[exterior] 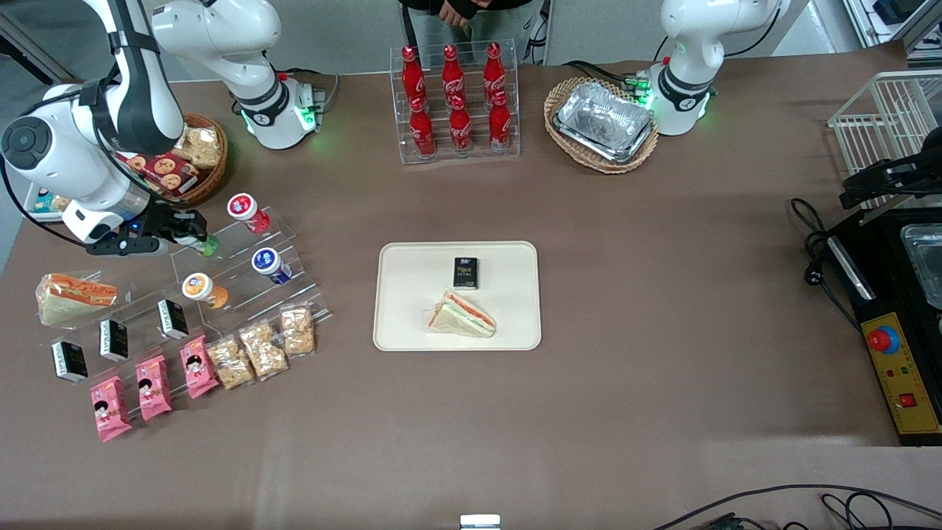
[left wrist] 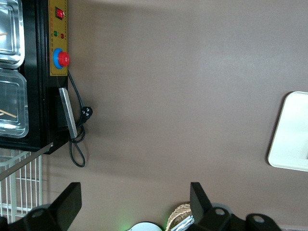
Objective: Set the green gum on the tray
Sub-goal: 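Close the right gripper on the green-capped bottle and lift it, then carry the bottle to the cream tray and lower it beside the black packet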
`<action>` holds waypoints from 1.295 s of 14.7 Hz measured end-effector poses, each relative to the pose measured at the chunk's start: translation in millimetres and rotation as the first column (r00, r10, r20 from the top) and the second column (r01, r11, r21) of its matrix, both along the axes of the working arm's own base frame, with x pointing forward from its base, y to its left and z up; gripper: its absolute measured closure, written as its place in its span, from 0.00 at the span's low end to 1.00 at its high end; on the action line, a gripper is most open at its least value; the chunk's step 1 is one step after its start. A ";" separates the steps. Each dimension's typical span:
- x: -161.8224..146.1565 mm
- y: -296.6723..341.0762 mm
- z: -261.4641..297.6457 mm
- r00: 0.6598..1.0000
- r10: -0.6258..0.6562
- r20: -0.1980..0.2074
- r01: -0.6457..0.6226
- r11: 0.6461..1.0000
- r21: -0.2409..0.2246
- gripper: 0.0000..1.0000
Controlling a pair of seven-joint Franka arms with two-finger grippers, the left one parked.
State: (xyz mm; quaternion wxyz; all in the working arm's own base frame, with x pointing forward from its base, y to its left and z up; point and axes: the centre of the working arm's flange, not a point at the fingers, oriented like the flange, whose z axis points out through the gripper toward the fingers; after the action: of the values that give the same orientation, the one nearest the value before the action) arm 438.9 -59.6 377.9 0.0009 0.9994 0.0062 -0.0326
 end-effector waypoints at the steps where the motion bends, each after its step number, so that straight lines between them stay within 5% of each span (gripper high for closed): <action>1: 0.9 -0.2 3.6 1.000 0.008 0.008 -0.008 1.000 0.000 0.41; 10: 9.9 7.8 186.4 0.999 0.048 -0.021 -0.048 0.999 -0.001 0.41; 14: 4.1 93.1 223.9 0.999 -0.018 -0.046 0.018 1.000 0.000 0.41; 19: -4.7 218.3 205.5 0.991 -0.116 -0.066 0.116 0.993 -0.004 0.41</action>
State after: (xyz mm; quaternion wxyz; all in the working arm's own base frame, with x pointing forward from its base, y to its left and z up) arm 434.2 158.7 583.4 -0.0013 0.9965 -0.0519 -0.0658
